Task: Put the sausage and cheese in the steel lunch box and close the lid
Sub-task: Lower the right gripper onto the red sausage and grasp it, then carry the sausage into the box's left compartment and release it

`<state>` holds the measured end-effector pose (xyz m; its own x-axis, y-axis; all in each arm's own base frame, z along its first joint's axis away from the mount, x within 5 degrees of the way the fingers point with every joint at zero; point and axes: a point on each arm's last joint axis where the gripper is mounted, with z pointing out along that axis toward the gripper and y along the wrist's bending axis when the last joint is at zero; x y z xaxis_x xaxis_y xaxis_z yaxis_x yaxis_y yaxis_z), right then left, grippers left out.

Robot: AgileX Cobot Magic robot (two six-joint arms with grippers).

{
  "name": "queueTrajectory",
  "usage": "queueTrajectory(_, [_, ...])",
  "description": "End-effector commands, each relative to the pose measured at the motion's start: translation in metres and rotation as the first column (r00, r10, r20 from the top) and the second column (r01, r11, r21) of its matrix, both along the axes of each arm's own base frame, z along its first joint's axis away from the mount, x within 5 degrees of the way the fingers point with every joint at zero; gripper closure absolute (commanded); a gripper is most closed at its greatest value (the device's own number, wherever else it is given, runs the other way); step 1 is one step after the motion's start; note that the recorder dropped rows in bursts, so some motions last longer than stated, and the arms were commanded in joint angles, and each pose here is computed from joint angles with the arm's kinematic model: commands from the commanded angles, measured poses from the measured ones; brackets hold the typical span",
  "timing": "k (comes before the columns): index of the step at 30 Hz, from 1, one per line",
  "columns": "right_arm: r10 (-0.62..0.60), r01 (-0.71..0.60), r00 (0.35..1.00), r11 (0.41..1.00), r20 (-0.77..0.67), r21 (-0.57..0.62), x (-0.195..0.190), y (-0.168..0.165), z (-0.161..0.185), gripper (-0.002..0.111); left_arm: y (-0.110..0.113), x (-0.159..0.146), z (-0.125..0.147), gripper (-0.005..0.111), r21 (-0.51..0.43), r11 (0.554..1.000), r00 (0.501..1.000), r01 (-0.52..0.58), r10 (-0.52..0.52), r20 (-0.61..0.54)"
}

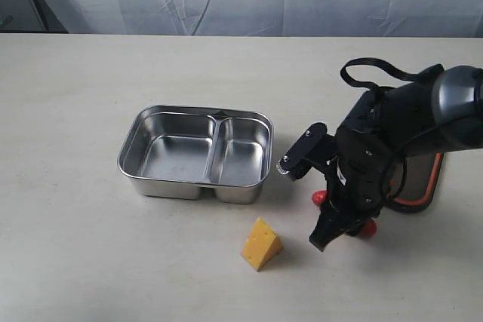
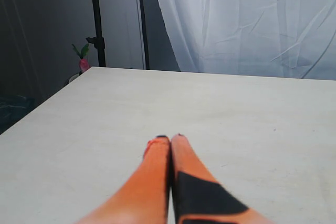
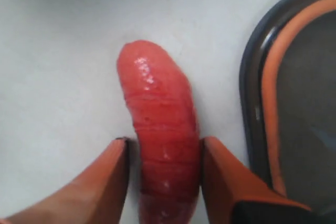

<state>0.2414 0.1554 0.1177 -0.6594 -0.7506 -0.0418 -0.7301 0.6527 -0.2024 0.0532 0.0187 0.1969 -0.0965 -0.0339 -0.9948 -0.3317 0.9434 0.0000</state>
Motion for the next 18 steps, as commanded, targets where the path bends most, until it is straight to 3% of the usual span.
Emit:
queueTrajectory(1, [-0.005,0.005,1.0,1.0,-0.004,0.002,0.002,0.0,-0.004,0.076,0.0,0.0,0.0,0.107,0.004,1.0,1.0,0.007,-0.007,0.01])
queueTrajectory(4, [-0.008,0.008,1.0,1.0,-0.016,-0.017,0.0,-0.002,-0.003,0.109,0.0,0.0,0.0,0.107,0.004,1.0,1.0,0.007,-0.007,0.01])
queueTrajectory(8, [-0.029,0.029,1.0,0.999,0.01,0.015,-0.001,-0.002,0.012,0.108,0.0,0.0,0.0,0.107,0.004,1.0,1.0,0.007,-0.007,0.01])
queueTrajectory(13, [-0.066,0.057,0.993,0.994,0.1,0.093,-0.002,0.002,0.065,0.108,0.0,0.0,0.0,0.107,0.004,1.0,1.0,0.007,-0.007,0.01])
queueTrajectory(18, [-0.059,-0.006,0.969,0.965,0.239,0.262,0.004,0.025,0.113,0.108,0.0,0.0,0.0,0.107,0.004,1.0,1.0,0.007,-0.007,0.01])
